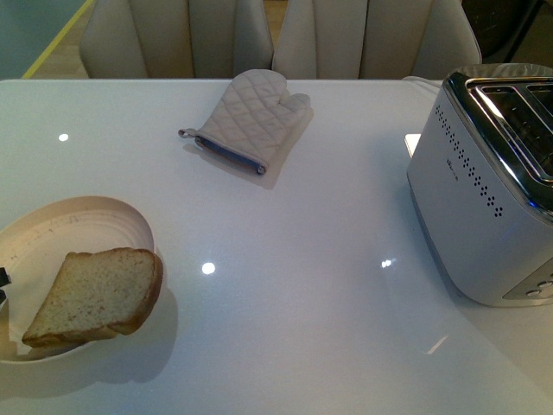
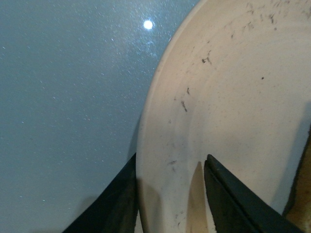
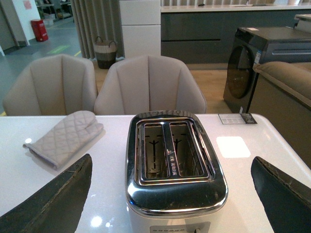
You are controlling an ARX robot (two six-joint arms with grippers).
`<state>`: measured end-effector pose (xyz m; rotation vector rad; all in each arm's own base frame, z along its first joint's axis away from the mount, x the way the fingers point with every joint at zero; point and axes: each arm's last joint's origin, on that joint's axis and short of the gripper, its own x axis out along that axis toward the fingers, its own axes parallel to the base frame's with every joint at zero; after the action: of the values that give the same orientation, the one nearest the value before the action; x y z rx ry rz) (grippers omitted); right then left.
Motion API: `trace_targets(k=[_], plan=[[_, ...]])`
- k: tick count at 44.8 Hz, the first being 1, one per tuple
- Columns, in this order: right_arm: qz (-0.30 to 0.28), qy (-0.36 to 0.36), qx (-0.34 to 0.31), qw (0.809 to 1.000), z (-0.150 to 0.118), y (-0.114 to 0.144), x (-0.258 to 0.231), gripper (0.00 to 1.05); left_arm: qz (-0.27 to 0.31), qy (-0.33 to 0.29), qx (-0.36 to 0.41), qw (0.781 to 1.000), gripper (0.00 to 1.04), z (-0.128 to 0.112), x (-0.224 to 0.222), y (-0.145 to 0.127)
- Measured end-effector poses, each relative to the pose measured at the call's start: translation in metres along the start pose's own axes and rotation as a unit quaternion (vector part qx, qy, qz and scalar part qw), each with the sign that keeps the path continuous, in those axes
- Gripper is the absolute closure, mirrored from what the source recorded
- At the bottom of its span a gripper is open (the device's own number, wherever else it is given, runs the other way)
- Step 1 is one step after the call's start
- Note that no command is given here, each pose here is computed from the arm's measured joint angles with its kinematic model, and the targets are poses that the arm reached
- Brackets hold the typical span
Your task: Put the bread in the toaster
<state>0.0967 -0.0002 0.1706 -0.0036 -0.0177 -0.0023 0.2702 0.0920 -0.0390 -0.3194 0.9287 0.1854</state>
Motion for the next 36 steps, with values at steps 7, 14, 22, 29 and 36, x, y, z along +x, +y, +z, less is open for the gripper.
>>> trace_targets(k=[7, 14, 22, 29, 36], plan=[[0.0, 0.0, 0.0, 1.0, 0.0, 0.0, 0.0, 0.09, -0.014, 0.013, 0.007, 1.0, 0.93, -0.003, 0.002, -0.013], [0.0, 0.0, 0.0, 1.0, 0.0, 0.0, 0.0, 0.09, -0.03, 0.016, 0.004, 0.999, 1.0, 0.0, 0.0, -0.029], [0.0, 0.0, 0.0, 1.0, 0.0, 0.0, 0.0, 0.09, -0.045, 0.034, 0.007, 0.998, 1.0, -0.005, 0.0, -0.054], [0.0, 0.0, 0.0, 1.0, 0.0, 0.0, 0.0, 0.09, -0.056, 0.053, 0.009, 0.997, 1.0, -0.012, 0.001, -0.078], [0.0, 0.0, 0.0, 1.0, 0.0, 0.0, 0.0, 0.09, -0.072, 0.069, 0.011, 0.995, 1.0, -0.021, 0.002, -0.115]])
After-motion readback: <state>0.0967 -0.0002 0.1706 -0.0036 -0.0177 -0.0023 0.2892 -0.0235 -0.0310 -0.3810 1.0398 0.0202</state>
